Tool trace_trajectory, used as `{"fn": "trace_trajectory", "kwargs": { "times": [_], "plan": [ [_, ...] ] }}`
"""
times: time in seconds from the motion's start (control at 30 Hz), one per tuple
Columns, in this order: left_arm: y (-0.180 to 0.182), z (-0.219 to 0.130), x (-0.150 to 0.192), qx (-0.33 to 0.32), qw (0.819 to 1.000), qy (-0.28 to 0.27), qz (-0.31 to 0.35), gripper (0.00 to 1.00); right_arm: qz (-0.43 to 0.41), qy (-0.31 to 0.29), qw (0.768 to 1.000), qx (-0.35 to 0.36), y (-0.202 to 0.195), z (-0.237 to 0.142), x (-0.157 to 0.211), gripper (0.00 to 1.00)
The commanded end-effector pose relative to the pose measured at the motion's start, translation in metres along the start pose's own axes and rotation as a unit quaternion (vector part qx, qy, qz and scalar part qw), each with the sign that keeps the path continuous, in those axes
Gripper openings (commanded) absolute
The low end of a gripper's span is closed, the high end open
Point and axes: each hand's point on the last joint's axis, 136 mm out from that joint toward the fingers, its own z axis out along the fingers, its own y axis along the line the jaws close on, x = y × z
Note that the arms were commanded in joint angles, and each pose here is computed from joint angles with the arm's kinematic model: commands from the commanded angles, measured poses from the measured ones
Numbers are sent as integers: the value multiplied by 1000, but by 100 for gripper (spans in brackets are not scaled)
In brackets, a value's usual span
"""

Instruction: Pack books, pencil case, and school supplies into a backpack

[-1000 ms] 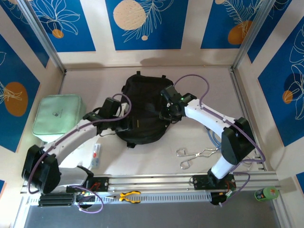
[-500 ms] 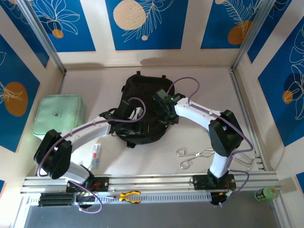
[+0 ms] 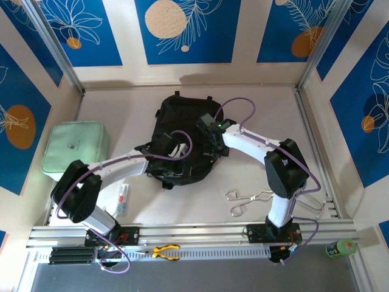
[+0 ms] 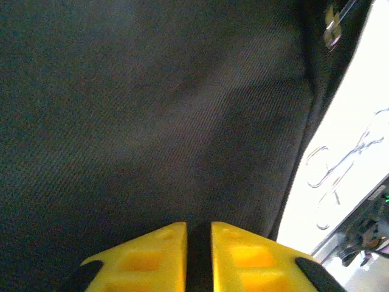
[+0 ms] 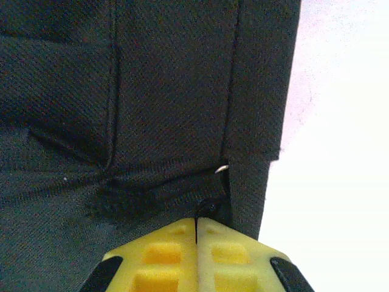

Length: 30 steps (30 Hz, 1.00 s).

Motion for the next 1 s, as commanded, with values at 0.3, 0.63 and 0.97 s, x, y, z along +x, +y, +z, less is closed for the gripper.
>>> {"fn": "trace_trajectory", "kwargs": {
  "times": [0.3, 0.63, 0.97],
  "plan": [
    [27, 12, 51, -32, 997, 72, 9, 10, 5, -86, 996, 7, -12, -15, -46, 0],
    [-32, -59, -59, 6, 995, -79, 57, 51, 21, -78, 985, -150, 2, -47, -26, 30],
    [-29, -51, -176, -62, 985, -152, 55, 53, 96, -74, 968, -220, -21, -48, -34, 59]
  ]
}}
